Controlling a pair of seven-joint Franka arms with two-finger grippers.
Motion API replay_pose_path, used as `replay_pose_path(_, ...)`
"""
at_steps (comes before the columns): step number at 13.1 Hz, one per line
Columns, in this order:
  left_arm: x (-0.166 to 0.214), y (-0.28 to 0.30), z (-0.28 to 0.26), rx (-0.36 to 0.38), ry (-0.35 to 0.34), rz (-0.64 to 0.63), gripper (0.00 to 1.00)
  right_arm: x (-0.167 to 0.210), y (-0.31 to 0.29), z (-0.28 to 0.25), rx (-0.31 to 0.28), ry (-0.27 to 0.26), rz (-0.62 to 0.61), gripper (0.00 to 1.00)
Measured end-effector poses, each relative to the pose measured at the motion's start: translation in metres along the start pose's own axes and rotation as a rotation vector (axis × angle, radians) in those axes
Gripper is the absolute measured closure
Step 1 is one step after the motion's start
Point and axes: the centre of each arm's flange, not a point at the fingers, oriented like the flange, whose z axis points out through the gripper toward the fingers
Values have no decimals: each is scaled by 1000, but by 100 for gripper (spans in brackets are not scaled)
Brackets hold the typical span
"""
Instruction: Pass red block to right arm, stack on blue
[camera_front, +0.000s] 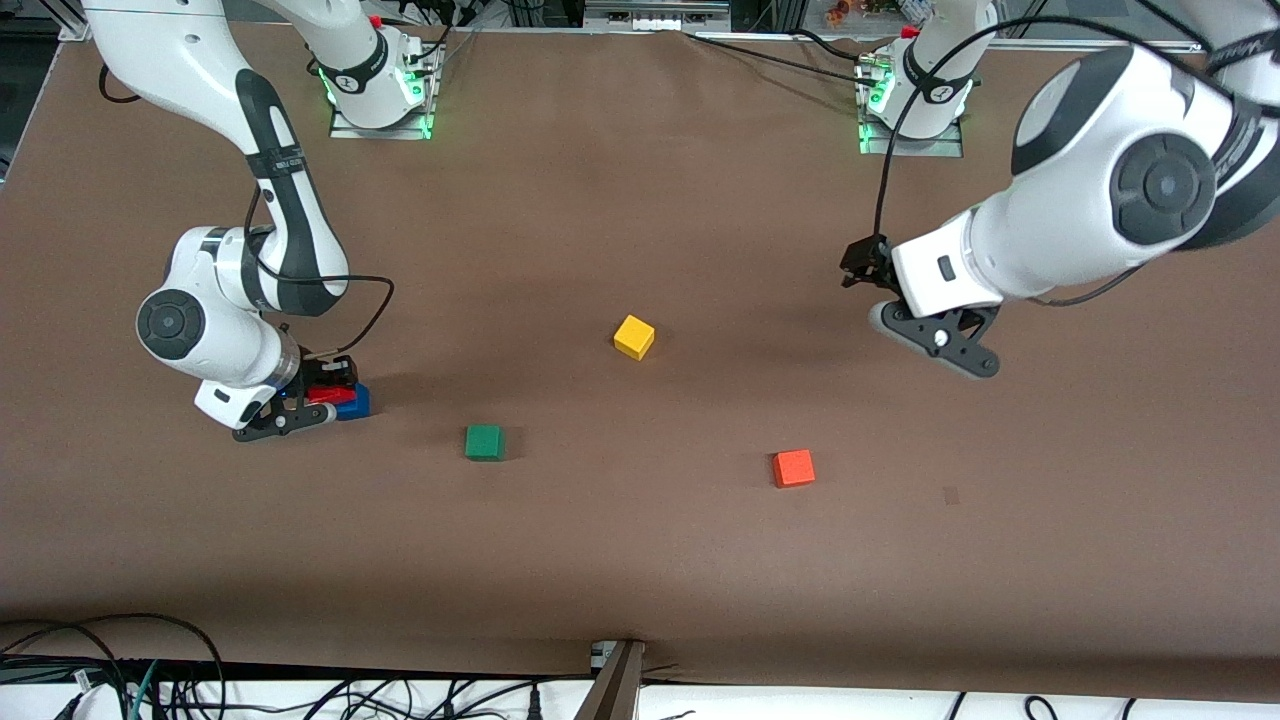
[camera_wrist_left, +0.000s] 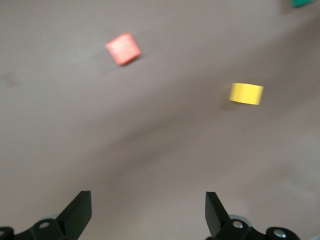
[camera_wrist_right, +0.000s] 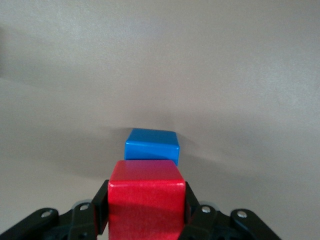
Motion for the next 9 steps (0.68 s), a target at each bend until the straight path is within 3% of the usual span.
replay_pose_path(6,-42,-45,-64,198,80,-216,0,-1,2,1,-57,-3,25,42)
replay_pose_path(9,-67,-78,-78,153,93,-315,0,-2,1,0,-57,-1,27,42)
